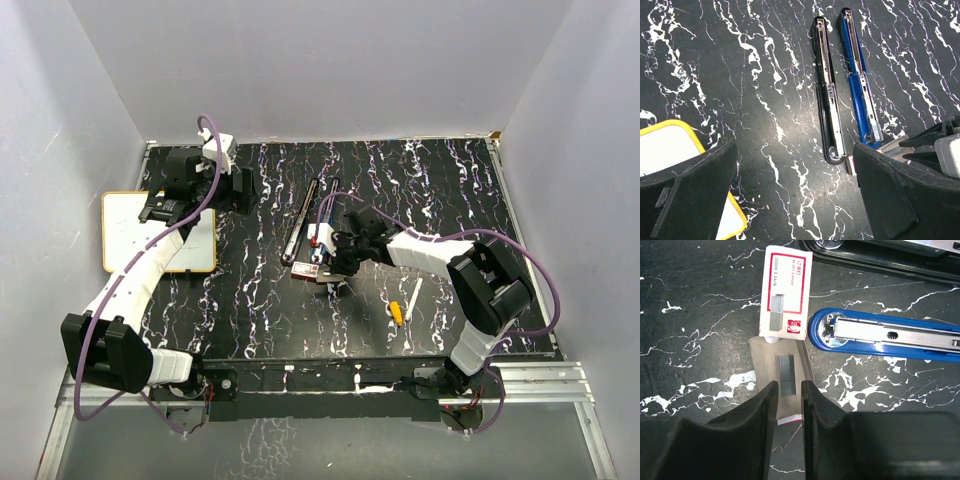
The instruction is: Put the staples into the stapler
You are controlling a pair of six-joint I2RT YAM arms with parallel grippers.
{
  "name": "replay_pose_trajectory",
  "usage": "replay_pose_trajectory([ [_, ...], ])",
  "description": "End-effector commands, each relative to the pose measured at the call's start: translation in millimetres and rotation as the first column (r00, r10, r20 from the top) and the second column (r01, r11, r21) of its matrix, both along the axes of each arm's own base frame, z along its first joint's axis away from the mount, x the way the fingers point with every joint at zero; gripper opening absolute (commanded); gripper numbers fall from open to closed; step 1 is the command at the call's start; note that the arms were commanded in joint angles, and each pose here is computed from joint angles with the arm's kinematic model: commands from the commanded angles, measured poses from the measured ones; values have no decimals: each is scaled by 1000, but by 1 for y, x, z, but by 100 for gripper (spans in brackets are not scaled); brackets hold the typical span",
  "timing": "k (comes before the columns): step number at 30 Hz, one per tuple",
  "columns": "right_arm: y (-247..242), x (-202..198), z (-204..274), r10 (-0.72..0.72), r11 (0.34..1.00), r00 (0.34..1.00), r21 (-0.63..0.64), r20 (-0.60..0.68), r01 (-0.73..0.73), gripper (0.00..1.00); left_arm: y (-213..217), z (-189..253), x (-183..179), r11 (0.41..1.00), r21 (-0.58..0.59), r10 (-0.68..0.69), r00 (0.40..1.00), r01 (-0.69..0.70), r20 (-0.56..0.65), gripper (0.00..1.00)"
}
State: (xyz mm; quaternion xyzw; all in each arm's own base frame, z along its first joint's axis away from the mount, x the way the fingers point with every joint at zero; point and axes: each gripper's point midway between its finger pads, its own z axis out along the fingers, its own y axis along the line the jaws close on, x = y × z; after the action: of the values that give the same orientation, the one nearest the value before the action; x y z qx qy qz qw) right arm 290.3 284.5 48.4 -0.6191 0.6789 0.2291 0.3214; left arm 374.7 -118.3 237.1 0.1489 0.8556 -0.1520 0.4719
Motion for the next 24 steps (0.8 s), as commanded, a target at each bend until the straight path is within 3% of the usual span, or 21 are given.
replay_pose_trajectory([
  [1,-1,3,12,6,1000,999,9,51,-6,30,1,10,-4,1000,-7,-15,999,15,40,97],
  [24,-6,-2,-12,11,999,1000,-35,11,-10,32,3,11,-4,1000,-2,-7,999,7,47,97],
])
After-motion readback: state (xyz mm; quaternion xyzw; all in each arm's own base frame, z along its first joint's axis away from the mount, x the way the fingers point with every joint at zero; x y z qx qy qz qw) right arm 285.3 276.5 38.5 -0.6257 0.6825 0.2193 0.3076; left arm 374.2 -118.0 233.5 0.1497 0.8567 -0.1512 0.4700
